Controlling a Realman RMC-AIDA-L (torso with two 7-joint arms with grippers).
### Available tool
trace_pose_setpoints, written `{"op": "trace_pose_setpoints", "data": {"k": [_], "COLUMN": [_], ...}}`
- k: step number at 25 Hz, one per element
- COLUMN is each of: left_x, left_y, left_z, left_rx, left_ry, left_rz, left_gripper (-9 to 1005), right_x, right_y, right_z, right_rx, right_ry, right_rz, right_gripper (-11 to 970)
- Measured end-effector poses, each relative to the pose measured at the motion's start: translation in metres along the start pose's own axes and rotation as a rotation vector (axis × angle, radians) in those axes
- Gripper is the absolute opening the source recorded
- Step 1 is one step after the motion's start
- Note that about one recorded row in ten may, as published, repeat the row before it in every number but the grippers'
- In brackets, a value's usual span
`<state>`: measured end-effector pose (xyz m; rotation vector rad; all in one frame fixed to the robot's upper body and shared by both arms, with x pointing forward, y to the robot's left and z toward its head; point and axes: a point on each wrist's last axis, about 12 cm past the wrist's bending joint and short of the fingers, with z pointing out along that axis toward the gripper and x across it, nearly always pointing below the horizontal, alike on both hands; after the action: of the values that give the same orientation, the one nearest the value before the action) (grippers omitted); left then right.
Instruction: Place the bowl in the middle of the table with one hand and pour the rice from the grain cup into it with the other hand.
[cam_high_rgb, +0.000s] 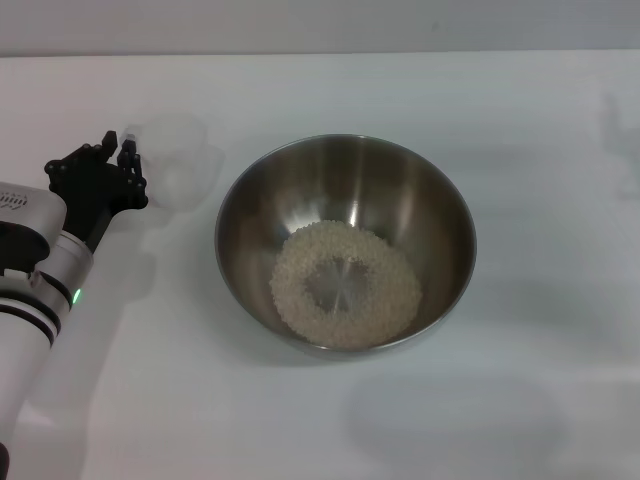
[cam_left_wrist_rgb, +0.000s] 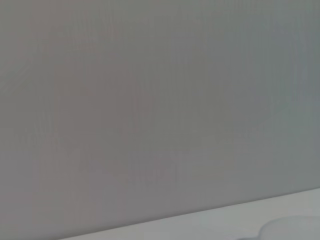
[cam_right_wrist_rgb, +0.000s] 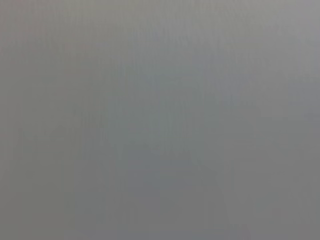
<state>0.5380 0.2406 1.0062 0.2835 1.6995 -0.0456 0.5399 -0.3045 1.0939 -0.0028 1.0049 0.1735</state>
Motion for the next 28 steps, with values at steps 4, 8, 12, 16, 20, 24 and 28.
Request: {"op": "trace_pose_setpoints", "data": {"k": [4,8,12,16,20,24,28], "left_x": [0.001,0.003,0.008,0.011,0.013,0.011,0.01], "left_y": [0.001,0.005,0.008,0.009,0.011,0.015,0.015], "left_z": [-0.001,-0.003,-0.008,-0.012,-0.019,-0.041,-0.048], "left_rx": [-0.002,-0.005,-0.016,-0.022,-0.037,-0.071,-0.073], "left_ry": [0.002,0.011,0.018,0.023,0.004,-0.106,-0.148], "left_rz": [-0.037,-0.062,-0.063,-0.065,-0.074,-0.112,-0.131], "left_gripper": [238,367,436,505,518,514,517], "right_x": [0.0,0.0,0.0,0.0,0.001,0.002,0.01], "right_y": [-0.001,-0.001,-0.001,-0.001,-0.002,0.001,0.008], "right_z": [0.0,0.0,0.0,0.002,0.003,0.003,0.003], "right_rx": [0.0,0.0,-0.001,-0.001,-0.002,-0.002,-0.007], "right_ry": [0.0,0.0,0.0,0.004,0.007,0.015,0.06], "right_rz": [-0.001,-0.001,-0.004,-0.01,-0.011,-0.006,0.008], "right_gripper": [531,532,533,533,534,534,535]}}
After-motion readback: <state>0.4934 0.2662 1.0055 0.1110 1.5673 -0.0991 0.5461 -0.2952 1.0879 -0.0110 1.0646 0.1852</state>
